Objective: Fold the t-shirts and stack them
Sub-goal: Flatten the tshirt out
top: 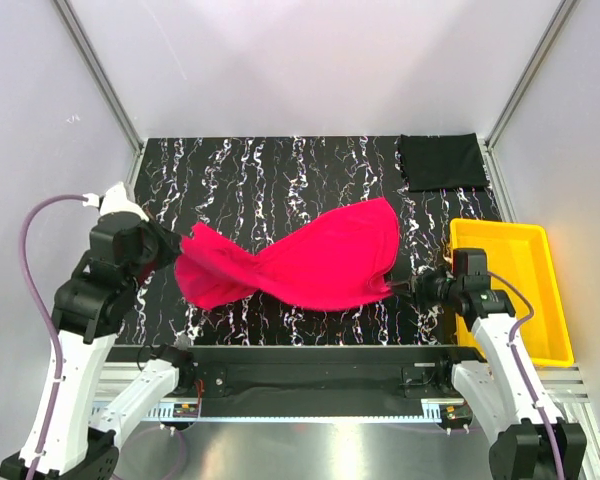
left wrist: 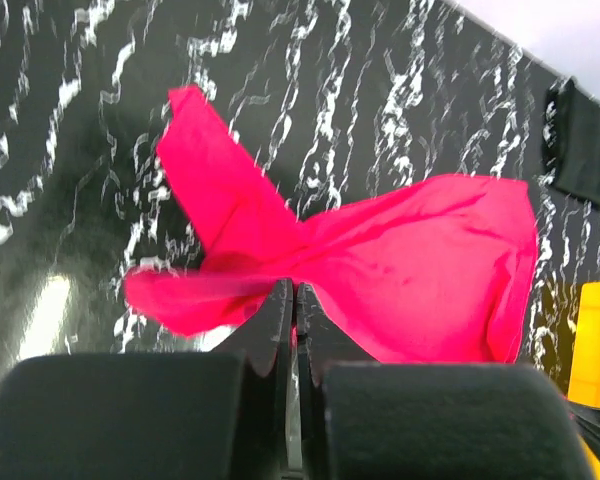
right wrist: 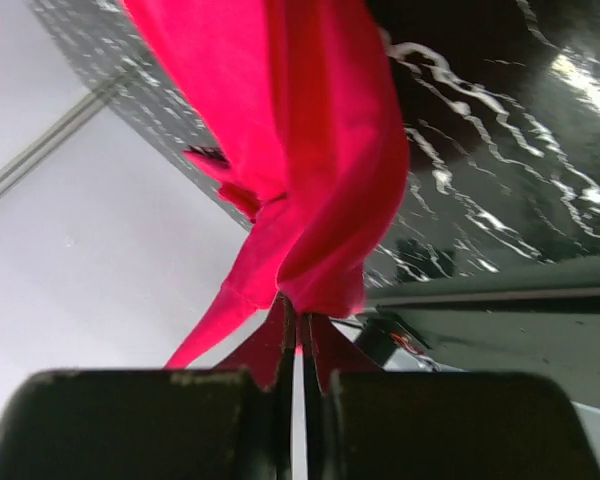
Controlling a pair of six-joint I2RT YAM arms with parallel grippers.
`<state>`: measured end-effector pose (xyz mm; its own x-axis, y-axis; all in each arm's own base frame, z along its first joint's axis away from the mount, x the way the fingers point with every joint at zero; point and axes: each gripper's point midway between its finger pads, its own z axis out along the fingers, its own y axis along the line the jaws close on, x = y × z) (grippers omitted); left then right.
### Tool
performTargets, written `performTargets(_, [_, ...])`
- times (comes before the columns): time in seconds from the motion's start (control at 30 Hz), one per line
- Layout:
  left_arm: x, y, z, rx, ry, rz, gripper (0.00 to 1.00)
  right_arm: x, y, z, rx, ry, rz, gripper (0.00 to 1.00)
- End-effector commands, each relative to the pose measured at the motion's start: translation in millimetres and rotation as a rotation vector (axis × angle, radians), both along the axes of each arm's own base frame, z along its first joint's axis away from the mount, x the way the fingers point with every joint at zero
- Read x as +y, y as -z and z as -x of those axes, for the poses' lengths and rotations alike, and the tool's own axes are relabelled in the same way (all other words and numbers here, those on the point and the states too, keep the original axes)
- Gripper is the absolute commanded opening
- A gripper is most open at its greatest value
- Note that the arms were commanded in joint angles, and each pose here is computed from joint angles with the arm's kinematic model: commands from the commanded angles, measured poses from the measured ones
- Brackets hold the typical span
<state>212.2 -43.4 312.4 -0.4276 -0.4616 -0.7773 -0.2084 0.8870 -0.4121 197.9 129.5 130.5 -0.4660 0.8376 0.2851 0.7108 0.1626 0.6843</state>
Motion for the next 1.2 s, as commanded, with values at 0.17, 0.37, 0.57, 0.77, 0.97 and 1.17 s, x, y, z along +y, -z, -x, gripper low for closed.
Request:
performTargets(0.17, [-7.0, 13.6, 5.7, 0.004, 0.001, 0.076, 0.00, 3.8, 19.0, 12.0, 0.037, -0.209, 0.077, 0.38])
performTargets(0.37, [-7.1, 14.1, 7.7, 0.000, 0.006, 0.076, 0.00, -32.3, -11.3, 12.9, -0.106, -0.525, 0.459, 0.67])
performTargets(0.57, [-15.9, 27.3, 8.5, 0.042, 0.043, 0.094, 0.00, -10.3, 2.9, 1.0, -0.047, -0.839, 0.584, 0.64])
performTargets(0.77, [-21.4, 40.9, 7.7, 0.084, 0.072, 0.093, 0.00, -11.6, 50.5, 8.6, 0.209, -0.960, 0.682, 0.66])
performTargets(0.97, [-35.7, 94.1, 6.9, 0.228, 0.134, 0.095, 0.00, -12.2, 57.0, 3.9, 0.239, -0.913, 0.696, 0.64])
performTargets(1.17, [-45.7, 140.9, -0.1, 0.345, 0.178, 0.084, 0.00, -1.1, 75.0, -36.1, 0.221, -0.918, 0.716, 0.58])
